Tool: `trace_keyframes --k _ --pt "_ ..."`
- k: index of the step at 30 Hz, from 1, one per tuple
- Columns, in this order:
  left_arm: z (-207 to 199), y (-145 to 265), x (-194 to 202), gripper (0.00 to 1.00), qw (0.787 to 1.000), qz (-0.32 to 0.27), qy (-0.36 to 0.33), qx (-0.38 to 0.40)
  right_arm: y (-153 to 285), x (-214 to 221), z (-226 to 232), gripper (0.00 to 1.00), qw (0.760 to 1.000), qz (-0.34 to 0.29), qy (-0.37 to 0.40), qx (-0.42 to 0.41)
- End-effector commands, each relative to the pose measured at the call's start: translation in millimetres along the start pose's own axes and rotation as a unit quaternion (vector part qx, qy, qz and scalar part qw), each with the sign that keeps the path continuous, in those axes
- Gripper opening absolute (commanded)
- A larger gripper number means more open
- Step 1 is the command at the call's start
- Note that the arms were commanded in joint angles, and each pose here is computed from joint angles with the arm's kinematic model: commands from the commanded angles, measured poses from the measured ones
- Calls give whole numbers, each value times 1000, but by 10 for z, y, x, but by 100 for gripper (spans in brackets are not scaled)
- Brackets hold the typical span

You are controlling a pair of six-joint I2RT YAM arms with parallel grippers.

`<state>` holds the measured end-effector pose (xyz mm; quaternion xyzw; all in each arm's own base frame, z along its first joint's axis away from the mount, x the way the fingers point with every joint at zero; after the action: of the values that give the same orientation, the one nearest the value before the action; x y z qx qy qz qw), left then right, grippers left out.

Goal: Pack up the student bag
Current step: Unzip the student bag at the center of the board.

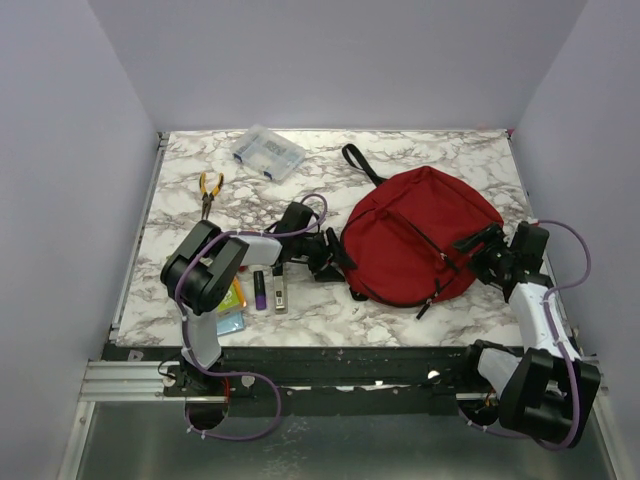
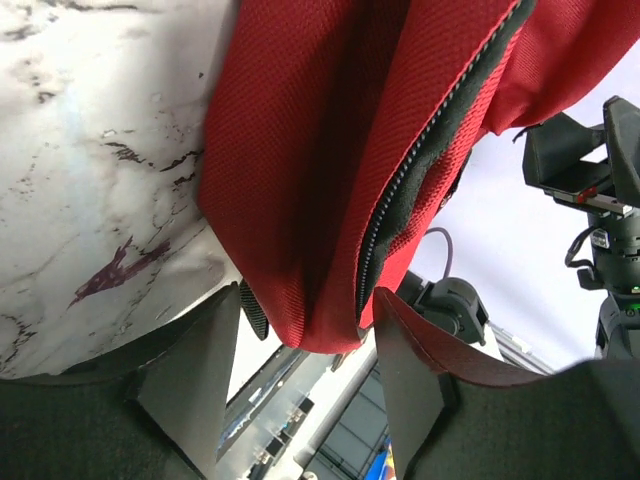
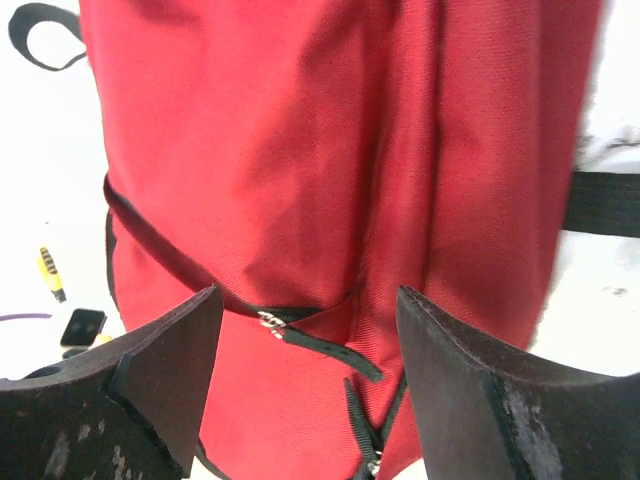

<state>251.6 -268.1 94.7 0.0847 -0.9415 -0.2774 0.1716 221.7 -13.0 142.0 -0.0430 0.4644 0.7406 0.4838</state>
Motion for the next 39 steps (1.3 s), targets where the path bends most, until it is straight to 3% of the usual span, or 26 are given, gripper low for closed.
trace_keyframes --k 1,8,19,26,31,39 --pt "-38 -42 41 53 1000 15 -3 13 36 5 108 71 998 0 -5 -63" --pt "-49 -73 79 40 999 29 0 21 114 93 78 72 996 -29 -25 -78" --pt "-110 -58 123 15 998 42 0 36 38 196 55 71 990 -22 -66 -126" --pt "-102 -73 135 6 998 49 5 37 25 221 23 72 992 -13 -45 -120" --pt "-119 -71 150 3 998 52 5 41 16 316 10 69 989 20 -26 -142" --pt "-112 -83 147 1 998 55 7 42 108 303 -13 65 993 32 28 -113"
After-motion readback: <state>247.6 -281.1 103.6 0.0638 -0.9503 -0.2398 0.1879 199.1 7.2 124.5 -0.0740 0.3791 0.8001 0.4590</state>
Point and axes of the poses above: each gripper's point midway between its finger pads, its own y axis back along the fingers, its own z axis along the line the jaws close on, x = y × z, the point moved 8 cm from there along y, back along the fingers, and after that the axes turned 9 degrees about y, right-handed, at the moved point
